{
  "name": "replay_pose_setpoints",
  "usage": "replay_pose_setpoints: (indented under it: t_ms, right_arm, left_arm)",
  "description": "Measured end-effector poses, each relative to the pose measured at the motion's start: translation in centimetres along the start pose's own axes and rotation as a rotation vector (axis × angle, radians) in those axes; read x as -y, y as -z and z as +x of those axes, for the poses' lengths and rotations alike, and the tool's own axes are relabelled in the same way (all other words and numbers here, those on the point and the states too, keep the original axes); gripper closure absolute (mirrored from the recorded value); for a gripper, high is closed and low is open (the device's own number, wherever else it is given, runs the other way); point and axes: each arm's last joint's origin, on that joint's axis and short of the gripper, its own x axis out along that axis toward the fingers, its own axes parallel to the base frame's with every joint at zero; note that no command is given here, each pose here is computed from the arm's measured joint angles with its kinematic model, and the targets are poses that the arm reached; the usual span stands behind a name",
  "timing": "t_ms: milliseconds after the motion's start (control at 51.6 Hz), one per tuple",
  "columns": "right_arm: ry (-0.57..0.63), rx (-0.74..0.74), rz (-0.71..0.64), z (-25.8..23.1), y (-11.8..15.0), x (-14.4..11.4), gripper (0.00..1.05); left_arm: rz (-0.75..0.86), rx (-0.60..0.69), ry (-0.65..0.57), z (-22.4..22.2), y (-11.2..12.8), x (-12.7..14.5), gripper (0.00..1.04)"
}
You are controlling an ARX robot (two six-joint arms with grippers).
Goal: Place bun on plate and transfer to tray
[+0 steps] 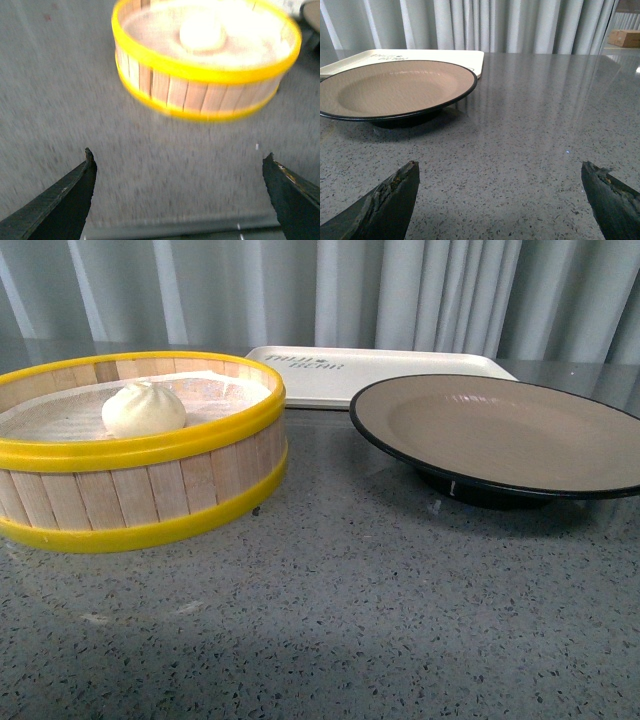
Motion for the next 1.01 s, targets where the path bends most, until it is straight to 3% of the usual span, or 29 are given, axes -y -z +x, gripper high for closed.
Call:
replay_pose_setpoints:
  t_ms: [252, 426, 640, 1008]
  right_arm:
    - [0.000, 0.000, 0.000, 0.0, 0.0, 0.0, 0.08]
    - [0.000, 0.000, 0.000, 0.0, 0.0, 0.0, 0.08]
    - [0.000, 0.000, 0.000, 0.0, 0.0, 0.0, 0.08]
    - [0.000, 0.000, 0.000, 0.0, 0.0, 0.0, 0.08]
  left_arm:
    - [0.037, 0.130, 0.028, 3.9, -7.2, 1.5, 0.07]
    - [0.087, 0.086, 0.085, 10.7, -11.6, 5.0, 0.07]
    - [0.117, -0.035, 0.058, 16.9, -12.1, 6.0, 0.07]
    - [0.134, -0.176, -0.015, 20.1, -11.3, 4.5, 0.07]
